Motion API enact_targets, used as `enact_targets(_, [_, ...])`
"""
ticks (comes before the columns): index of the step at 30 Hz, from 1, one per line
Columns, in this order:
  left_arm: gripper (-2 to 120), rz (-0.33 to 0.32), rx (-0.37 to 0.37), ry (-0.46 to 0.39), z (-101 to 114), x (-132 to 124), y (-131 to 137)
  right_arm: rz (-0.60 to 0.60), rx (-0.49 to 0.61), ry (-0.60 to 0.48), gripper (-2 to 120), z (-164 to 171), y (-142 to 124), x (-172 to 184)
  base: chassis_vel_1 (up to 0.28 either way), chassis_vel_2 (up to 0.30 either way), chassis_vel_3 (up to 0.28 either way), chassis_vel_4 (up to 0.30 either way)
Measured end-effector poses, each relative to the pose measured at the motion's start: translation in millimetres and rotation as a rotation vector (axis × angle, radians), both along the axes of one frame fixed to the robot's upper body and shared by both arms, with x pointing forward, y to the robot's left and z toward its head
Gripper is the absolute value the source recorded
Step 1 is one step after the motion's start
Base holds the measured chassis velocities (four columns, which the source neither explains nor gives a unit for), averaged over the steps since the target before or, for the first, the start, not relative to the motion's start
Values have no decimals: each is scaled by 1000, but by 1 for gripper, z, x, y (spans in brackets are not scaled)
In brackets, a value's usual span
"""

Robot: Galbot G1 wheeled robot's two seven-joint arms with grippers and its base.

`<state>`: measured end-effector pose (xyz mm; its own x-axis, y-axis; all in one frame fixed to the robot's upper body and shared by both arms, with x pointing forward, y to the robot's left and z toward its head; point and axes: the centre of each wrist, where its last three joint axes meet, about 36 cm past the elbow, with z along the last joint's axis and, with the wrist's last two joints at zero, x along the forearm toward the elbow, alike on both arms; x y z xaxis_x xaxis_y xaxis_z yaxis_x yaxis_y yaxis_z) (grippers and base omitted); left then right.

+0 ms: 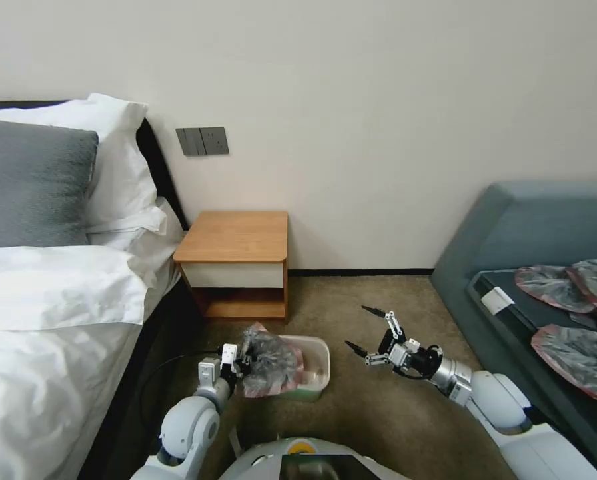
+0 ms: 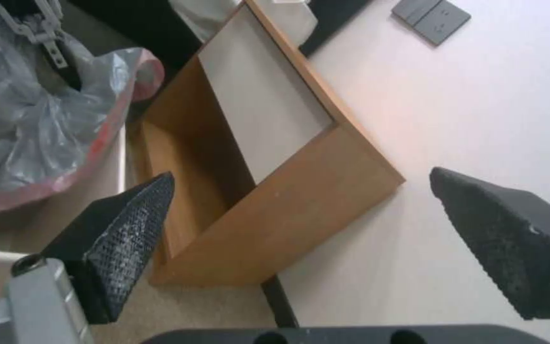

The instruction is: Pick up the garbage bag from the table and place it over the trash can.

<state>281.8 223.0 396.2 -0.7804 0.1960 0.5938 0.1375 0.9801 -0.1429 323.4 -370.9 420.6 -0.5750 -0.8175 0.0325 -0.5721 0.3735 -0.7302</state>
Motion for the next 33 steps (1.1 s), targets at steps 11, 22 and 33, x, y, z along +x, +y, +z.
enact_targets(11, [8,75,33,-157,3,-17,-9,-82,211,13,100,1,34,-3,0,0,0,0])
enact_targets(22, [8,120,-94,-474,-16,-22,-8,-108,569,395,100,31,139,-15,0,0,0,0])
enact_targets(33, [8,116,-96,-531,-21,-24,-5,-68,550,815,100,72,191,-11,0,0,0,0])
